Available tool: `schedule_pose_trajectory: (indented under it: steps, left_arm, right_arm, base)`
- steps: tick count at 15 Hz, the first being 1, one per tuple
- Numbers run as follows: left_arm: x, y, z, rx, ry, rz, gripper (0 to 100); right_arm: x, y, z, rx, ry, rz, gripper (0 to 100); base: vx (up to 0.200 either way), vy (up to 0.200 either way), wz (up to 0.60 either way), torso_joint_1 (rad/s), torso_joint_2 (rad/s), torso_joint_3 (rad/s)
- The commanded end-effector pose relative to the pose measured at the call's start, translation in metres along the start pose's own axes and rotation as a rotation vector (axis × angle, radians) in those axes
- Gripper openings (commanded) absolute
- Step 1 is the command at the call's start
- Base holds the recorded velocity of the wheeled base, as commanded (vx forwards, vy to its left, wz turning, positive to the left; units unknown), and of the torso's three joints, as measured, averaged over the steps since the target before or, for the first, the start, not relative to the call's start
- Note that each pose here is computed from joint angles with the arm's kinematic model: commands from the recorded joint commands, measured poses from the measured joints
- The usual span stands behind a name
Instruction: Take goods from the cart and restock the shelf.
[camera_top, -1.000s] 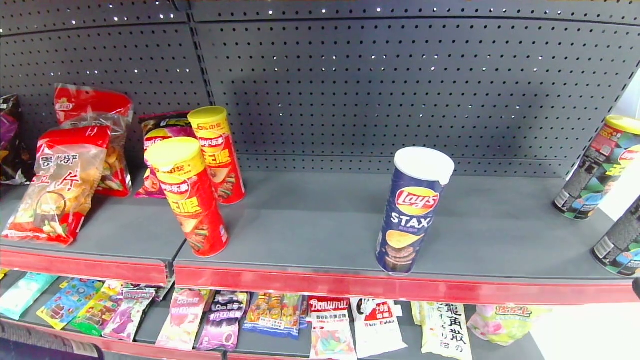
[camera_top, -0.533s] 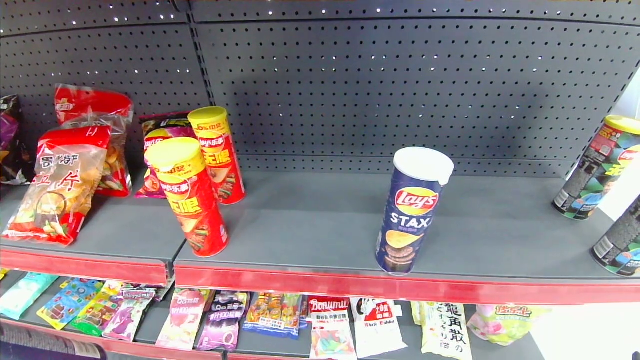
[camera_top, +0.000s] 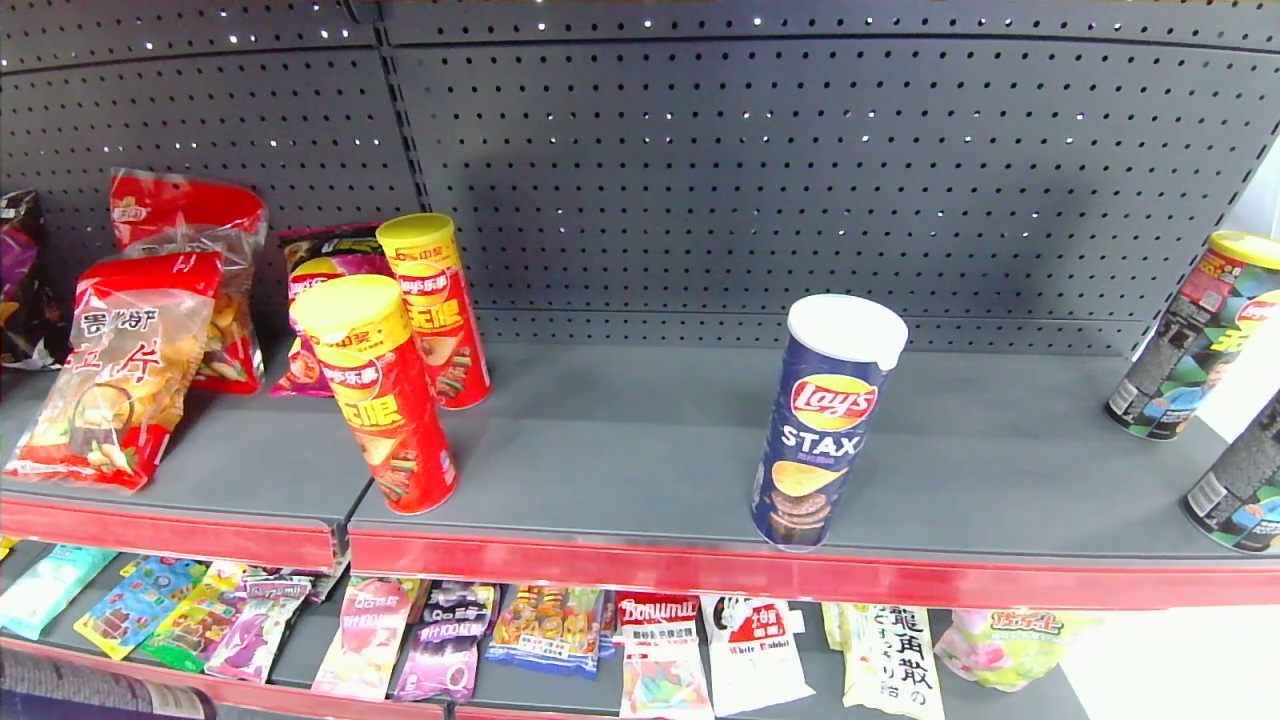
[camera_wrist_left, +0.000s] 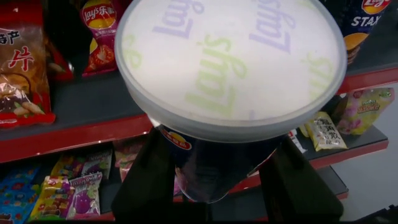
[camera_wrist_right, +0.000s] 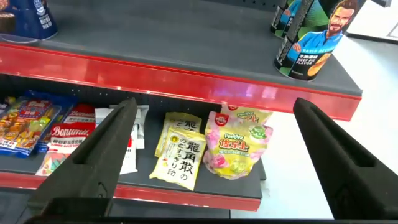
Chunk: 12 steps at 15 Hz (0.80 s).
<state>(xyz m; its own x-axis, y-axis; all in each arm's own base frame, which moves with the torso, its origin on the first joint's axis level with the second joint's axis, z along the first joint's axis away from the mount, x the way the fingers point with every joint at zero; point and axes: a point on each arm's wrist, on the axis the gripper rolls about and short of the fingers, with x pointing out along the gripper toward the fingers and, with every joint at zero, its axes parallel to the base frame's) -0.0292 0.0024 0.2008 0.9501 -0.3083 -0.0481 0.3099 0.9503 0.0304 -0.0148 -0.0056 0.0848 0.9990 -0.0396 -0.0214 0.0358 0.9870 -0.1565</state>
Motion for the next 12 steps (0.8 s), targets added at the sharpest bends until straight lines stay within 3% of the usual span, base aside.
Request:
schedule_pose_trajectory:
  steps: [1,2,8,12]
  left_arm:
    - [0.001,0.000,0.000,-0.002,0.004,-0.003,0]
    - [0.001,0.000,0.000,-0.001,0.005,-0.009,0]
    - [0.003,0.000,0.002,-0.002,0.013,-0.041,0]
    - [0.023,0.001,0.013,-0.010,0.044,-0.098,0]
  right_arm:
    - [0.000,0.000,0.000,-0.001,0.004,0.000,100]
    - [0.000,0.000,0.000,0.001,0.004,0.000,100]
    - [0.000,0.000,0.000,0.004,0.004,0.002,100]
    - [0.000,0.000,-0.001,0.075,0.010,0.001,100]
  base:
    - [0.000,0.000,0.00,0.000,0.00,0.000]
    - [0.000,0.000,0.00,0.000,0.00,0.000]
    - [0.000,0.000,-0.60,0.005,0.00,0.001]
    - [0.000,0.000,0.00,0.000,0.00,0.000]
